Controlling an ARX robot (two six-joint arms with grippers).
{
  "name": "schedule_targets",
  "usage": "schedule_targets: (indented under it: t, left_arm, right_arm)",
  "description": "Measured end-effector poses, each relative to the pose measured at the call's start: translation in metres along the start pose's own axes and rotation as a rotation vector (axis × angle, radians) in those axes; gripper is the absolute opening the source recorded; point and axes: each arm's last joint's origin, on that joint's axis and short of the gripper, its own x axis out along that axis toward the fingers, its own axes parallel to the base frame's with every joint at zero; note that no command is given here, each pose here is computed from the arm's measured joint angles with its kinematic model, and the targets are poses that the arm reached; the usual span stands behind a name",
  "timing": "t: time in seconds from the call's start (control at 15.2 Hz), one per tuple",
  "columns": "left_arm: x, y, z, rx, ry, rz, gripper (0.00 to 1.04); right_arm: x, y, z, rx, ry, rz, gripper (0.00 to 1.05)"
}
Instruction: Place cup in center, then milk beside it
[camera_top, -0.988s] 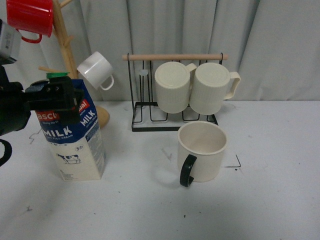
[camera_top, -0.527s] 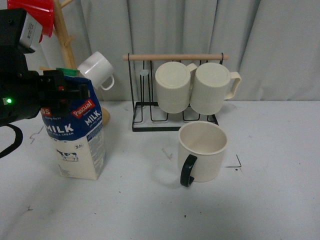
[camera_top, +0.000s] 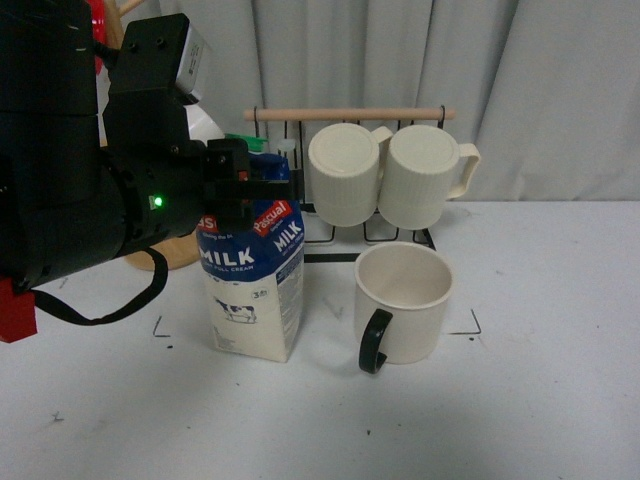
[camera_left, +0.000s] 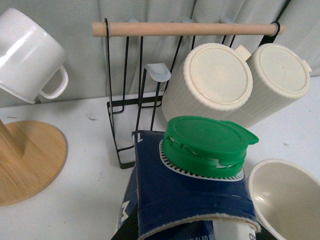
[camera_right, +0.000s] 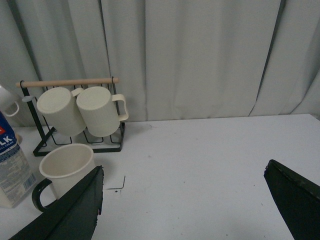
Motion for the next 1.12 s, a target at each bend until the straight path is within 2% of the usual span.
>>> schedule_targets:
  t: [0.33,0.72,0.99,1.12]
  left_arm:
    - [0.001,-0.011,-0.002,-0.085,0.002,0.001,0.16]
    - [-0.003,-0.047,-0.005,-0.133,-0.016,-0.106,0.15]
    - [0.004,-0.041,-0.014,-0.074,-0.042,-0.032,0.15]
    - [0.004,-0.041,-0.014,-0.060,-0.041,-0.032,0.14]
  right_arm:
    - [0.000,0.000,0.000,0.000,0.000,0.000,0.98]
    - [0.000,0.000,0.000,0.000,0.000,0.000,0.98]
    - [0.000,0.000,0.000,0.000,0.000,0.000,0.98]
    - [0.000,0.000,0.000,0.000,0.000,0.000,0.98]
